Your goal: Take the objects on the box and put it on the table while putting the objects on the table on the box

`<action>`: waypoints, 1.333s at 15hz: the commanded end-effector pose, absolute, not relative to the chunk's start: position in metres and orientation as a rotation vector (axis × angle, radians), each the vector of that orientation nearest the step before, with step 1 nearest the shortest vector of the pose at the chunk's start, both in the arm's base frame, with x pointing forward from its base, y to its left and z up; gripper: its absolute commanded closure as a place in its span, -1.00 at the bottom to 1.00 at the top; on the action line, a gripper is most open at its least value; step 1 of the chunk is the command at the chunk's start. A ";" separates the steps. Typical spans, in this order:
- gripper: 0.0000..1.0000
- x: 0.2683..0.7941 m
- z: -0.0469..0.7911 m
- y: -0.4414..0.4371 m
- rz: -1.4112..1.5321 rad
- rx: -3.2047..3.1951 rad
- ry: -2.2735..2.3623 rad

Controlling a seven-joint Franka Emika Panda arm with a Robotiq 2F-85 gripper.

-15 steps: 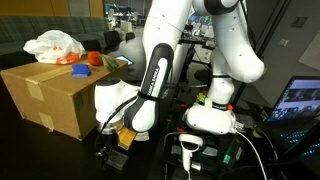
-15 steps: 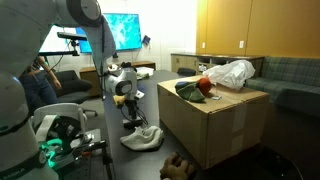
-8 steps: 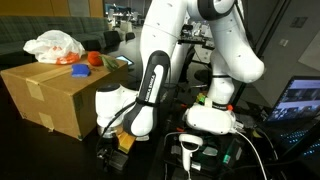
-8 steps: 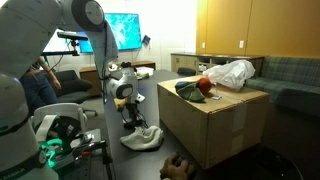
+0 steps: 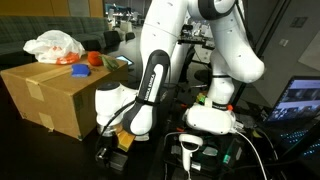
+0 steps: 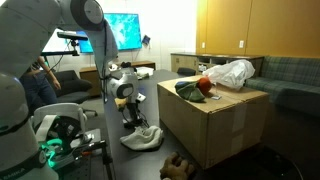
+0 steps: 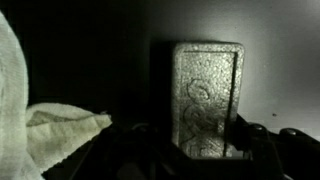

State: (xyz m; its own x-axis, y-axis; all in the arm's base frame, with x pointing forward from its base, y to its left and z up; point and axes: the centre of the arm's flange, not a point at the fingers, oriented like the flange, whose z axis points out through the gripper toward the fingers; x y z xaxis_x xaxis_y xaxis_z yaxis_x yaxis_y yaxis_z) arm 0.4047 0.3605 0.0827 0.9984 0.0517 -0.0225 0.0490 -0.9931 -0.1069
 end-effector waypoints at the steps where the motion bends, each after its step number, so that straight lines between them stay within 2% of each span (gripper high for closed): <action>1: 0.33 0.401 0.096 0.363 0.018 -3.041 -0.163; 11: 0.33 0.395 0.190 0.352 0.105 -3.143 -0.394; 16: 0.33 0.417 0.272 0.339 0.099 -3.203 -0.453; 20: 0.33 0.454 0.348 0.316 0.048 -3.222 -0.363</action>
